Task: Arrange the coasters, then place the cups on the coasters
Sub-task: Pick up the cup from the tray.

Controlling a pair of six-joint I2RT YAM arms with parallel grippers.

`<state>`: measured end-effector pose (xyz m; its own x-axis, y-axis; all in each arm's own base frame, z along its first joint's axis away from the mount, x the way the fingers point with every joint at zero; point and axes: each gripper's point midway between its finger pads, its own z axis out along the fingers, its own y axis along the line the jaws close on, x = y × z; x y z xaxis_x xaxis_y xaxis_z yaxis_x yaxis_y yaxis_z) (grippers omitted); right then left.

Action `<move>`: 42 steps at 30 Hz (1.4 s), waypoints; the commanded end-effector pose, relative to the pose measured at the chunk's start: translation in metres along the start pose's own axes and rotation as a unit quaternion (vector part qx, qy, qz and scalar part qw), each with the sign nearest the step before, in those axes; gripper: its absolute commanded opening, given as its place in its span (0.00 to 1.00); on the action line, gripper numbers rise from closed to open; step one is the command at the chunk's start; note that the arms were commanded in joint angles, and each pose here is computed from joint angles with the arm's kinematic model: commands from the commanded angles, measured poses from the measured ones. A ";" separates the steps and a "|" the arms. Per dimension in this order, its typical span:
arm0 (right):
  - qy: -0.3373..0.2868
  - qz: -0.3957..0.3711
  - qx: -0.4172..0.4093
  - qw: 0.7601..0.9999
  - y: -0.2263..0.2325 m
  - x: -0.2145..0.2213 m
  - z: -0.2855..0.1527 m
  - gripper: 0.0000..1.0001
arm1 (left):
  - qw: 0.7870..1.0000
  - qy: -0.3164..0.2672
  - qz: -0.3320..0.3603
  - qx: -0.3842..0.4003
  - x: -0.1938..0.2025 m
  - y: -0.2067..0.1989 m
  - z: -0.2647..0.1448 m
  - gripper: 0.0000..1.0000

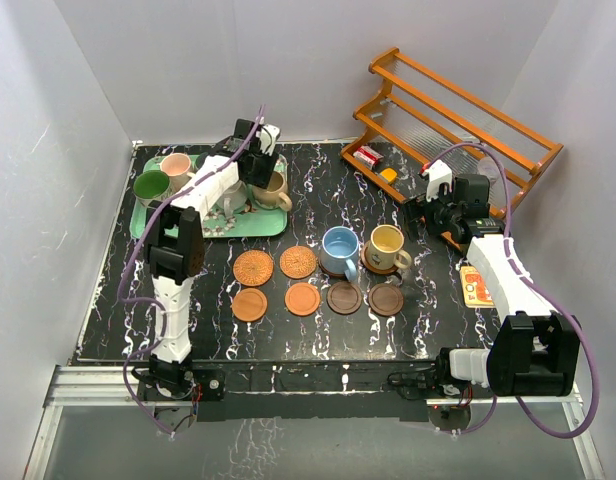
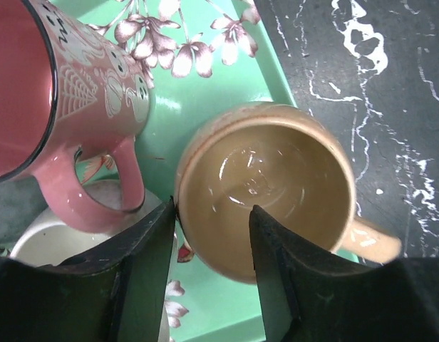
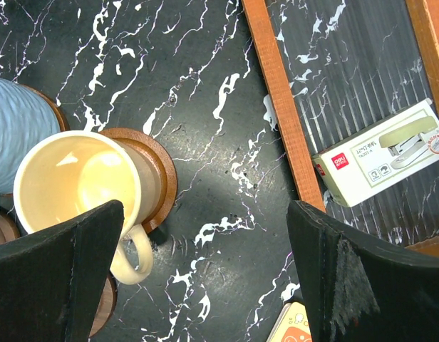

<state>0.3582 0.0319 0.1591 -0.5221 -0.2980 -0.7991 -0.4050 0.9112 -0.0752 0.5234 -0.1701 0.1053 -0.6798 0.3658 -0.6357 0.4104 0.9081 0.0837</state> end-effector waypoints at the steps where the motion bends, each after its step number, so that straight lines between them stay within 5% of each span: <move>1: -0.014 -0.003 0.002 1.000 -0.003 -0.007 -0.001 0.98 | 1.000 0.012 0.018 -0.016 0.000 0.006 0.007 0.44; 13: -0.016 -0.003 0.001 1.000 -0.002 -0.008 -0.001 0.98 | 0.999 0.001 0.032 -0.030 -0.006 0.012 0.006 0.26; 20: -0.015 -0.003 0.002 1.000 -0.003 -0.007 -0.001 0.98 | 0.999 -0.021 0.036 -0.029 -0.027 0.013 -0.018 0.00; 35: -0.015 0.000 0.001 1.000 -0.003 -0.008 -0.001 0.98 | 0.993 -0.114 -0.022 0.006 -0.057 -0.008 -0.139 0.00; 42: -0.089 -0.005 -0.102 0.991 0.038 -0.049 -0.021 0.94 | 0.990 -0.125 -0.038 0.055 -0.068 -0.052 -0.171 0.00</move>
<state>0.3547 0.0447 0.1609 -0.5171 -0.2723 -0.8115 -0.4442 0.8958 -0.0175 0.4645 -0.1704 0.2313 -0.5884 0.2972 -0.7520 0.3878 0.9198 0.0601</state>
